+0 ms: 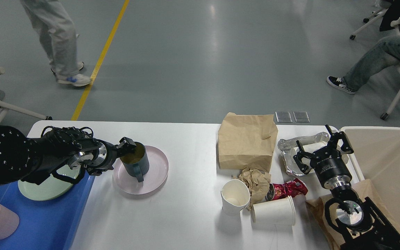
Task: Tidy desktop
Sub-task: 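Grasp the dark teal cup on the pink plate with the left gripper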
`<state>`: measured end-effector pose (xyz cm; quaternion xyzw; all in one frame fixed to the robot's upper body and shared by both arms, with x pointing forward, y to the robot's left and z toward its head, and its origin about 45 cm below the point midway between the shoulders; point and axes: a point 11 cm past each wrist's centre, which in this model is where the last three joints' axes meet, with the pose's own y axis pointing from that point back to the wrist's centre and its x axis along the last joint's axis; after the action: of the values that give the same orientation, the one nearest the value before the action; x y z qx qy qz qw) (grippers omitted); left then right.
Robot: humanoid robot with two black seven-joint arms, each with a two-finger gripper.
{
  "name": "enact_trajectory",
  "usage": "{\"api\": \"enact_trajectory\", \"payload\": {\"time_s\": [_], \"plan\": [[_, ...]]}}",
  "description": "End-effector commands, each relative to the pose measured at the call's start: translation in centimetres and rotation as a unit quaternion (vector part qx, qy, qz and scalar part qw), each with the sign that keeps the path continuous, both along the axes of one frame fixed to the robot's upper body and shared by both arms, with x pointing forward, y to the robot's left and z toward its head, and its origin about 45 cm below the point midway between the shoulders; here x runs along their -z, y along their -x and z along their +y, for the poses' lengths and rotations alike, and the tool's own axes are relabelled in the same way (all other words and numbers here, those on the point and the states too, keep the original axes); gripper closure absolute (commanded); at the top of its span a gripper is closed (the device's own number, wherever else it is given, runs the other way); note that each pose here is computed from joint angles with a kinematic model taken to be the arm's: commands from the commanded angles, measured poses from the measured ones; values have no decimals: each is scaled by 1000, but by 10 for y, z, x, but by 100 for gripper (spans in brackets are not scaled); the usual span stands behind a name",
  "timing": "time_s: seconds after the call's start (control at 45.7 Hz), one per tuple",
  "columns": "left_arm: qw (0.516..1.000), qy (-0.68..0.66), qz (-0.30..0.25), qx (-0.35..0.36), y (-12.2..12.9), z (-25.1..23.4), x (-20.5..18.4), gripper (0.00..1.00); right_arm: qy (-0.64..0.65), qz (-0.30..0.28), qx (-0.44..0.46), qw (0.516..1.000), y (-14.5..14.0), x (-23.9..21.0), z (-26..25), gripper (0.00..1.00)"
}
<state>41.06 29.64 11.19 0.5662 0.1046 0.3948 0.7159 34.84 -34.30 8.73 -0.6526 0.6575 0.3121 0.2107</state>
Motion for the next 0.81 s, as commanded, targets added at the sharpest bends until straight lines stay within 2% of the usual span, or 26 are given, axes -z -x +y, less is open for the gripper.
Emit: {"api": "enact_trajectory", "payload": {"time_s": [0.0, 0.153, 0.394, 0.438, 0.525, 0.788], "plan": [[1000, 0, 0, 7, 0, -3, 0, 23, 0, 0, 0, 1000, 0, 0, 0, 0], [1000, 0, 3, 6, 2, -2, 4, 30, 0, -1, 0, 1000, 0, 0, 0, 0], [1000, -4, 13, 8, 6, -5, 7, 49, 0, 0, 0, 1000, 0, 0, 0, 0], [1000, -3, 17, 10, 8, -5, 9, 54, 0, -1, 0, 1000, 0, 0, 0, 0], [1000, -2, 23, 11, 10, -5, 10, 72, 0, 0, 0, 1000, 0, 0, 0, 0], [999, -7, 29, 20, 11, -3, 9, 100, 0, 0, 0, 1000, 0, 0, 0, 0]]}}
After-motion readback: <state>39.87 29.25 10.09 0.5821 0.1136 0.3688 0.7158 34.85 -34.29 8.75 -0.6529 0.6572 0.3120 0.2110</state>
